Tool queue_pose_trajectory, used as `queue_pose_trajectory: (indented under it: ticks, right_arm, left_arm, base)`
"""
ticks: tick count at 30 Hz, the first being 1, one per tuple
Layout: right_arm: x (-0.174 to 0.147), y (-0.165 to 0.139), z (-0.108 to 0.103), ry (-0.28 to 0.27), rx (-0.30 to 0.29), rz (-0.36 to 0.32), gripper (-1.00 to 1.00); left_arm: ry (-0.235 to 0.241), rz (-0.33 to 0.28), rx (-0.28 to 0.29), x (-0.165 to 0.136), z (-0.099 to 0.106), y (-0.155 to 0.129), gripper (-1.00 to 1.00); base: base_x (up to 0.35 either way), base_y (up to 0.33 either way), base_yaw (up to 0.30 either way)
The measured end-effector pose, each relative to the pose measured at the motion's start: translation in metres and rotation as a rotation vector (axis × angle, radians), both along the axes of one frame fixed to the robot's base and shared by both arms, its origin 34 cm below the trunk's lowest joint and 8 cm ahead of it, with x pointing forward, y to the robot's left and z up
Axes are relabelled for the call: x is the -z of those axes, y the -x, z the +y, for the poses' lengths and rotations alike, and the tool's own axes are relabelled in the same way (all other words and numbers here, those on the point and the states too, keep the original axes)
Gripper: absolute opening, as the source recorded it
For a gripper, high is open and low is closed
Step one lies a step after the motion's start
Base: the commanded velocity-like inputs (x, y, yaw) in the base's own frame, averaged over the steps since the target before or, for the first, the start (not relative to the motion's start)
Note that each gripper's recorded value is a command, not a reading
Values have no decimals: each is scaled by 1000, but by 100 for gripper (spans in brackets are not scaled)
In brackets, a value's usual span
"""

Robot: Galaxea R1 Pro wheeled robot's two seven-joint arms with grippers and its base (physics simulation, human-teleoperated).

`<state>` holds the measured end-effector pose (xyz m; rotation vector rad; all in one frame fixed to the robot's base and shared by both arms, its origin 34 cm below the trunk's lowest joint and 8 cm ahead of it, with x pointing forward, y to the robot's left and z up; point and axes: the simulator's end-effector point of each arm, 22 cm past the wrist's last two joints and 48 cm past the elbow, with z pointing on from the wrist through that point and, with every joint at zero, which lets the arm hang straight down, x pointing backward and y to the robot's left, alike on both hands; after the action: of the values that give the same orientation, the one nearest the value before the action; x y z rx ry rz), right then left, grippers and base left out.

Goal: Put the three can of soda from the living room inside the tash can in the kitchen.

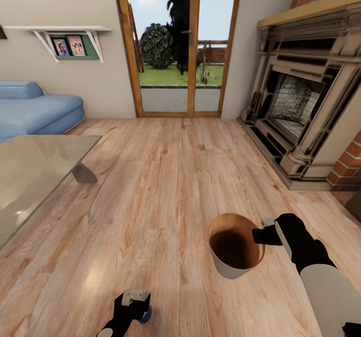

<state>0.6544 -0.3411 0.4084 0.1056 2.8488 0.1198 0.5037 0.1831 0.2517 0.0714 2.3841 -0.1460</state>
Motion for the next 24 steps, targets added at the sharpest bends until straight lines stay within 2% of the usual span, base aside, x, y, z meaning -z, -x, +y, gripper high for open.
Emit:
queue_pose_trajectory:
  ticks: [9, 24]
  right_arm:
    - [24, 4, -2, 4, -1, 1, -100]
    - [33, 7, 1, 4, -3, 17, -100]
  left_arm:
    - [0, 10, 1, 25, 0, 9, 100]
    - [-4, 26, 6, 32, 1, 14, 100]
  base:
    - [0, 0, 0]
    - [26, 0, 0]
